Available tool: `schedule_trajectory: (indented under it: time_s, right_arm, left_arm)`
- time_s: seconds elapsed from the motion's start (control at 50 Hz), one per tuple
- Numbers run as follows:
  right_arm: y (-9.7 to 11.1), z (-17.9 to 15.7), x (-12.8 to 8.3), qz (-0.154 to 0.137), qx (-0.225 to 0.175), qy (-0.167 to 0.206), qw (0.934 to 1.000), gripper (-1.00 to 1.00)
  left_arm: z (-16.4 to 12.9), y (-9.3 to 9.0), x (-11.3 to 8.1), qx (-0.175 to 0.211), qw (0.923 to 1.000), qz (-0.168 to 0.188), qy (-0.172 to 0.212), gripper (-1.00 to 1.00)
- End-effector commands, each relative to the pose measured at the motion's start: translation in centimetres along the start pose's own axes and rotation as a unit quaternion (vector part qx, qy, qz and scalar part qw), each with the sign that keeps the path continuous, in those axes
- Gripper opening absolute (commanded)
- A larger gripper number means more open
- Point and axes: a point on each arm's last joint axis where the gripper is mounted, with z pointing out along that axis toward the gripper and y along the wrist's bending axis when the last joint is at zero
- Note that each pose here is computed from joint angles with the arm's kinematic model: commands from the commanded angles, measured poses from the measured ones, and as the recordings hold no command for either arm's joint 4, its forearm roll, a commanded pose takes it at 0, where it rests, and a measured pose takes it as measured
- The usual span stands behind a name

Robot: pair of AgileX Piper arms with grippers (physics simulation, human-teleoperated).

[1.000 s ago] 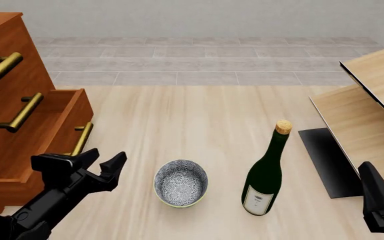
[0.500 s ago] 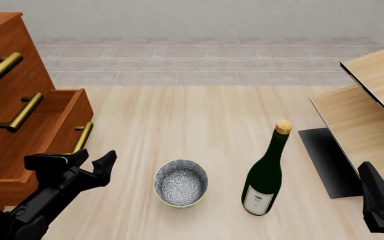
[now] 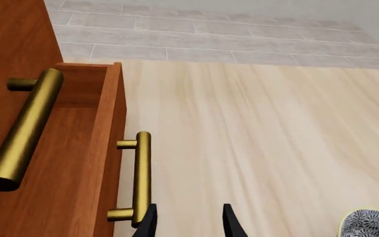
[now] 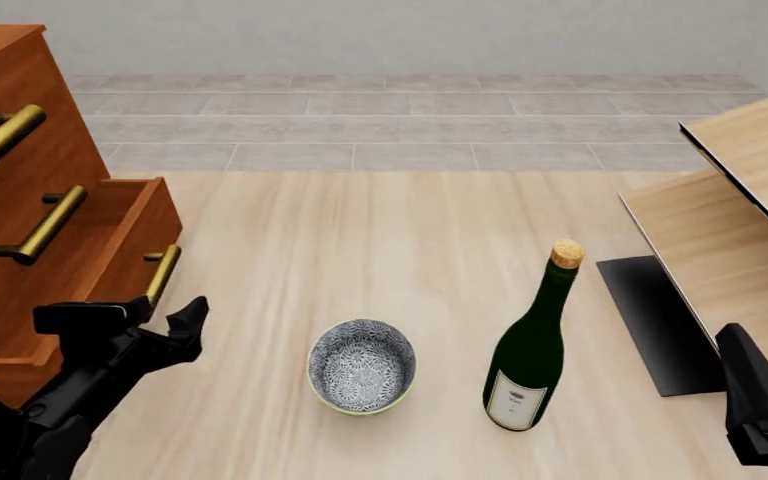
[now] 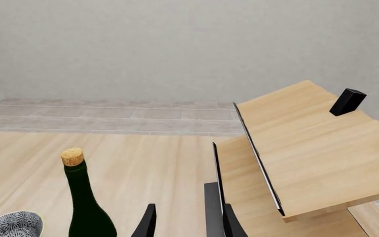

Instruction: Close the bottom drawer of the cabinet.

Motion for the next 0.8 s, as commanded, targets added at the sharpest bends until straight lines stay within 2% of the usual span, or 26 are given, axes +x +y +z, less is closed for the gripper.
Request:
schedule_trajectory:
  time_s: [0.02,0.32,0.8]
  right_arm:
    - [0.0,0.0,0.0,0.000,0.001,0.000,1.0000,1.00]
    - [0.0,0.0,0.0,0.001,-0.002,0.001,1.0000,1.00]
    - [0.1,0.0,0.1,0.000,-0.006,0.003,1.0000,1.00]
  left_arm:
    - [0.7,1.5,0.1,-0.035,0.9994,0.006,0.004,1.00]
    - [1.0,3.0,0.1,-0.067,0.9975,0.023,0.004,1.00]
    - [0.8,4.4,-0.3,-0.096,0.9947,0.035,-0.003,1.00]
